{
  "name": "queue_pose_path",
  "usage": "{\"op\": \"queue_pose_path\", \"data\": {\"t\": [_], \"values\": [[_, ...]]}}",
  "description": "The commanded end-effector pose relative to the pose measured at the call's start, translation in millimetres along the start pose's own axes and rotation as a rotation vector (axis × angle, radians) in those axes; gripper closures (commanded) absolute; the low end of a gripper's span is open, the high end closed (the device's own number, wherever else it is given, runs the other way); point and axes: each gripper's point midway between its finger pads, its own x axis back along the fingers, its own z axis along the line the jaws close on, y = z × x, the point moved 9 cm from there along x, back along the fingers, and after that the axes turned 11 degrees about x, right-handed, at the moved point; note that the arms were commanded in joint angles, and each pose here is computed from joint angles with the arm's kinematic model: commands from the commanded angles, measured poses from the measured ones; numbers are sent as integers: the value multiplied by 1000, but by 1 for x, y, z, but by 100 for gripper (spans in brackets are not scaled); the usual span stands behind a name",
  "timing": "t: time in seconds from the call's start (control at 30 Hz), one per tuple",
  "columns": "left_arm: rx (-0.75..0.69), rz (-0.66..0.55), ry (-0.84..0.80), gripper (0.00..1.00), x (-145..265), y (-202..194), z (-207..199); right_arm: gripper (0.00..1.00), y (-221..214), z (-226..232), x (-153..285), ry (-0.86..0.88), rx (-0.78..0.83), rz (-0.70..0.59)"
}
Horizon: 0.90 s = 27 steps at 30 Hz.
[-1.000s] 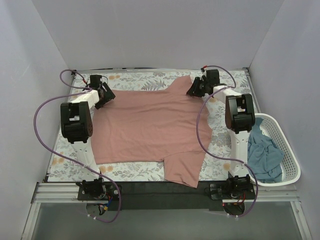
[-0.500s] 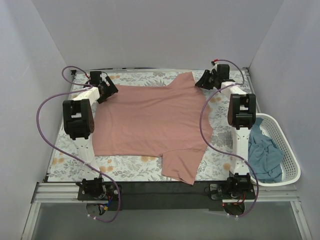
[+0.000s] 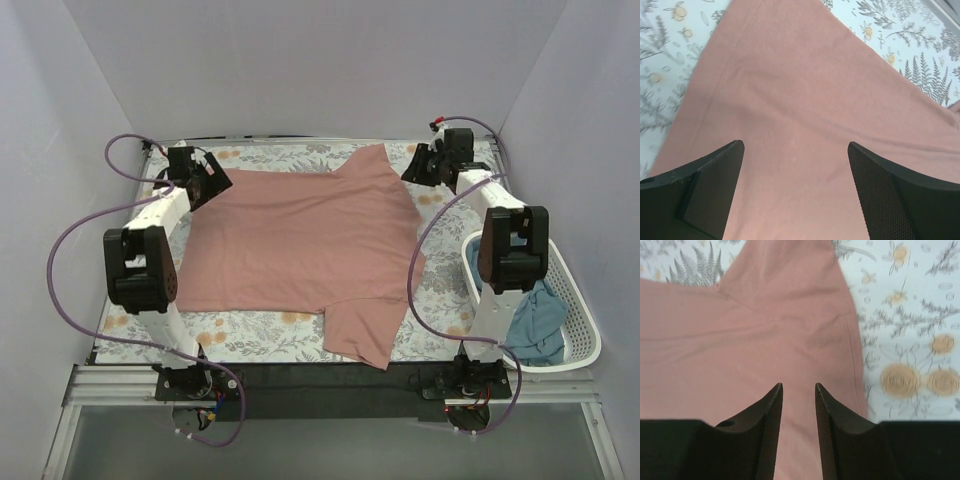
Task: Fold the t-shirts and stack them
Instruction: Fold the tshirt
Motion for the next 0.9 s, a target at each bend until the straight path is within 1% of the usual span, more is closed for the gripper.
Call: {"op": "queue_pose_path", "data": {"t": [0.0, 0.03, 0.1, 0.13, 0.17, 0.2, 0.3, 0.43, 0.47, 0.57, 0.6, 0.67, 0.73, 0.77, 0.8, 0.83, 0.87], "values": [[-27, -56, 14, 15, 39, -9, 1, 61, -33, 18, 20, -98, 70, 104], [-31, -70, 11, 15, 51, -11, 3, 61, -38, 22, 24, -109, 79, 120], [-32, -39, 60, 15, 54, -31, 23, 61, -50, 32, 37, -140, 99, 154], [-53, -26, 53, 15, 58, -42, 19, 61, -65, 33, 39, -149, 106, 193], [-51, -27, 50, 15, 63, -46, 22, 61, -68, 37, 45, -158, 113, 196], [-55, -4, 77, 15, 63, -56, 32, 60, -73, 41, 47, -171, 126, 205], [-61, 9, 110, 15, 65, -69, 42, 60, -91, 44, 51, -172, 134, 245], [-63, 36, 141, 15, 59, -79, 49, 60, -105, 42, 48, -182, 132, 285], [-66, 39, 151, 15, 56, -81, 51, 58, -110, 39, 45, -192, 131, 307], [-67, 73, 186, 15, 44, -86, 56, 57, -123, 31, 38, -214, 123, 374], [-68, 82, 199, 15, 40, -89, 58, 57, -123, 23, 37, -263, 128, 379], [-66, 109, 231, 15, 30, -92, 62, 56, -128, 14, 30, -287, 123, 408], [-64, 136, 259, 15, 19, -96, 64, 56, -120, 0, 24, -325, 115, 398], [-59, 136, 255, 15, 15, -93, 61, 56, -122, -8, 18, -339, 110, 414], [-53, 137, 255, 15, 11, -92, 59, 56, -111, -17, 15, -362, 105, 392], [-51, 158, 273, 15, 3, -95, 62, 56, -113, -24, 8, -375, 99, 405], [-47, 149, 261, 15, -3, -88, 55, 56, -109, -29, 4, -388, 98, 400]]}}
